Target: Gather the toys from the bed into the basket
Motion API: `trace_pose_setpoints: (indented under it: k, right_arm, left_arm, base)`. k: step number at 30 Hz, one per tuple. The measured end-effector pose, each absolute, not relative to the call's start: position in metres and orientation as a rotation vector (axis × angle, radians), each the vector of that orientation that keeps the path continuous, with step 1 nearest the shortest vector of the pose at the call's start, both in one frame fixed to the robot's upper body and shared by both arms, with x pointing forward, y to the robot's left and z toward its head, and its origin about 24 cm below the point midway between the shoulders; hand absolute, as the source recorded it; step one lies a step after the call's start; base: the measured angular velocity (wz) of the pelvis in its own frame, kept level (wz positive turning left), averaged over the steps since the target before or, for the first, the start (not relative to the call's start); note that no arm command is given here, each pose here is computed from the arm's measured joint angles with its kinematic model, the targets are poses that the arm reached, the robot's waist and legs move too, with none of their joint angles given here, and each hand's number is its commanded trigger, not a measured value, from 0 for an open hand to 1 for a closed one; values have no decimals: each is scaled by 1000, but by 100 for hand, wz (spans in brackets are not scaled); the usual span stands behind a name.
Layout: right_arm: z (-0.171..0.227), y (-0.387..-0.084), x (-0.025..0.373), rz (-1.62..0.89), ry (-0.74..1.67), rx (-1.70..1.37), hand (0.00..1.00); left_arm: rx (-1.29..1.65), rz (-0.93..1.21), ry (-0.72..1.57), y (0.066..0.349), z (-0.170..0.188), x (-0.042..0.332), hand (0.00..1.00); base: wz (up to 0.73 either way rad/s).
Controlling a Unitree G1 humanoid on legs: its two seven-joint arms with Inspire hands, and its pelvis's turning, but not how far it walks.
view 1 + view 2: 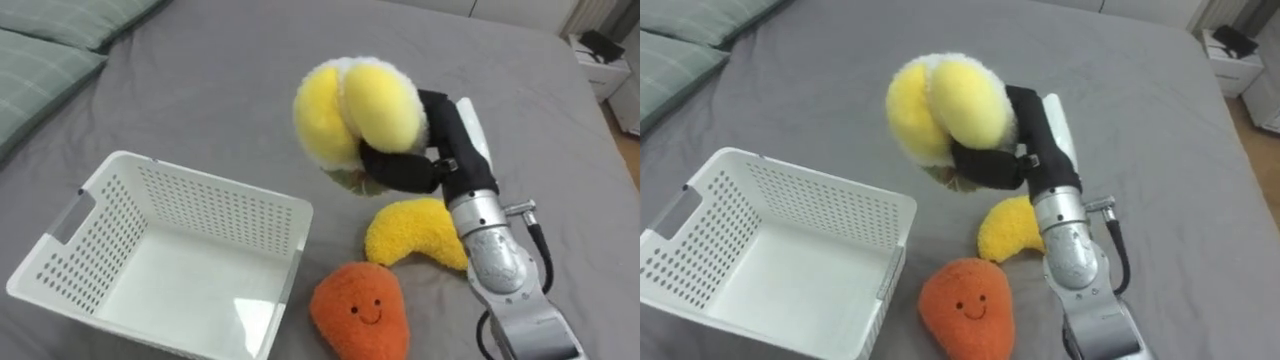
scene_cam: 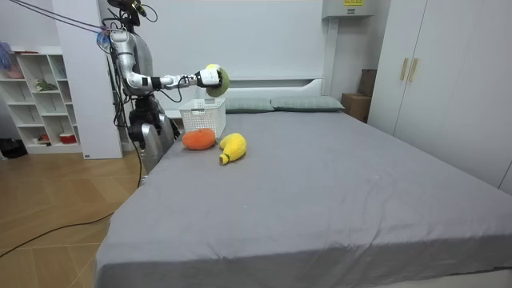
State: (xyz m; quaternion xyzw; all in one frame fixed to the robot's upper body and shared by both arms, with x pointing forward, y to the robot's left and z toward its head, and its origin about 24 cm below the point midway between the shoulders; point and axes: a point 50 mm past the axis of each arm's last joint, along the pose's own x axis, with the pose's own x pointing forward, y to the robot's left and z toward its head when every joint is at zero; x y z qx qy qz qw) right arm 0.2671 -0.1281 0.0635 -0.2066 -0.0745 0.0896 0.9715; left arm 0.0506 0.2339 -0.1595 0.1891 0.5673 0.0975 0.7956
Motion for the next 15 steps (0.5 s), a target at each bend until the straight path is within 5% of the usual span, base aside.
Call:
trace_pose_setpoints:
  k: [11, 12, 15]
  right_arm:
    - [64, -86, 266, 362, -157, -427, 100]
    - [65, -82, 266, 384, -164, -429, 80]
    - [65, -75, 265, 422, -165, -432, 82]
  left_arm:
    - [438, 171, 1186, 229, -159, 66, 0]
    - [439, 170, 1183, 229, -158, 67, 0]
    - [439, 168, 1175, 229, -158, 71, 0]
  base:
    - [3]
    - [0]
    - [6]
